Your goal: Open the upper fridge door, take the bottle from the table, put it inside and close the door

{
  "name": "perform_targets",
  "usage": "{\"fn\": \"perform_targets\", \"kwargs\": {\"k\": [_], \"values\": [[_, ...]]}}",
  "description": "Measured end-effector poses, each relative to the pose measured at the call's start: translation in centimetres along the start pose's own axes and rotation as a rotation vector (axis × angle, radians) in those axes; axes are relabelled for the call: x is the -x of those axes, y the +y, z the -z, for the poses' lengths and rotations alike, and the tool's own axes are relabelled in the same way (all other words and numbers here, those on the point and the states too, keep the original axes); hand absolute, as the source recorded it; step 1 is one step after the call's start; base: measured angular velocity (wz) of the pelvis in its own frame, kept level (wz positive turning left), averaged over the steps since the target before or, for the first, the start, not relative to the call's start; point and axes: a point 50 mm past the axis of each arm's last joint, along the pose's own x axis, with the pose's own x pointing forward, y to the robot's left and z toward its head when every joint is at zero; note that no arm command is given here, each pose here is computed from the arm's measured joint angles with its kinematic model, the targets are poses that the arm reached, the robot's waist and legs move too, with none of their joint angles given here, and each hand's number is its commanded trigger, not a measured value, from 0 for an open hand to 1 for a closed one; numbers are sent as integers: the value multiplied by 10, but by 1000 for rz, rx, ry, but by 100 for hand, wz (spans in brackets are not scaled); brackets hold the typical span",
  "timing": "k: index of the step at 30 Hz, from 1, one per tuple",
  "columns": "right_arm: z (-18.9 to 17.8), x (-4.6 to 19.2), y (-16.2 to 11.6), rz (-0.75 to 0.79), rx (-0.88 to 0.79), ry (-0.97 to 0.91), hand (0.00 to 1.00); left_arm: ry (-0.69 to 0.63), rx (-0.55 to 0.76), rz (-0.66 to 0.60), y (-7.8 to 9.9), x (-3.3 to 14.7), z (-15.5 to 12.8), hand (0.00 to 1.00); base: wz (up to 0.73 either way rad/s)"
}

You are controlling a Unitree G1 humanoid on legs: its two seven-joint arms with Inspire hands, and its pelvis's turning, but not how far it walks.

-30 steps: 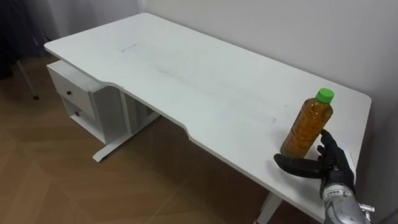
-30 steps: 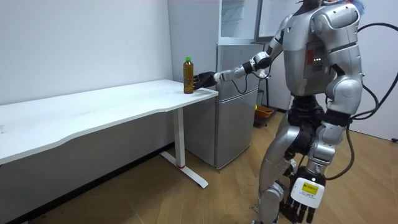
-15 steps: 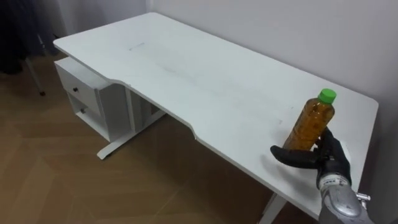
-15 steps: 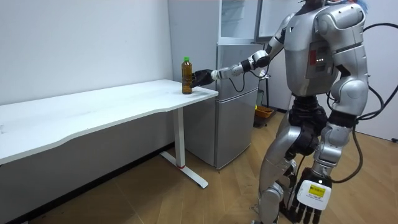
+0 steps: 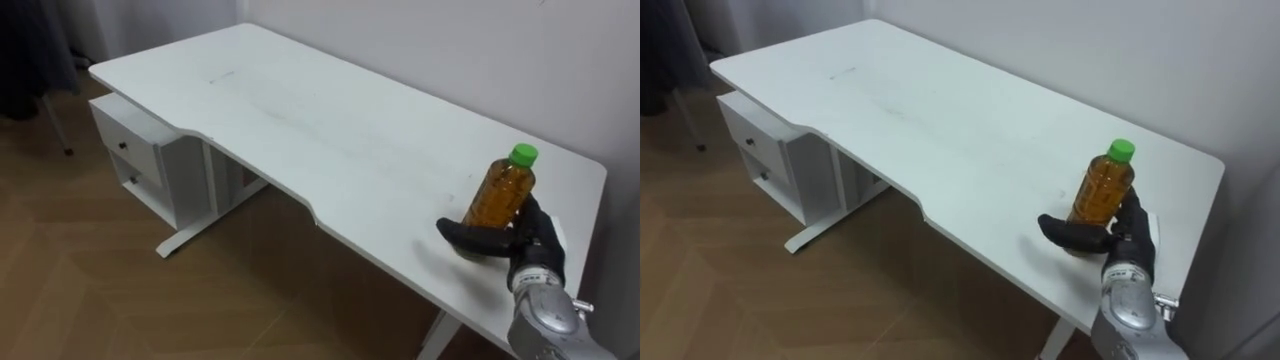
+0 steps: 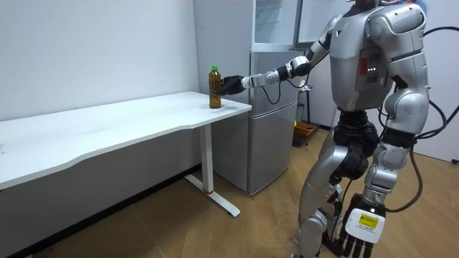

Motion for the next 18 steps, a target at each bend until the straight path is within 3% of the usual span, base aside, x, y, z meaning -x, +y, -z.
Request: {"fn": "perform_targets", "kwargs": {"k": [4,5,6,18], "values": [[1,0,-1,28,-72,33,0,-3,22,-9,0,0,-1,0,0],[1,0,-2,30,-83,38,67,-3,25,-11,1,0,-1,0,0],[2,-1,-2,36,-110,52,100,-3,29,-18,1,0,-1,0,0],[7,-2,-10,87,-140,89,100,-1,51,-23,1,0,0,0,0]]}}
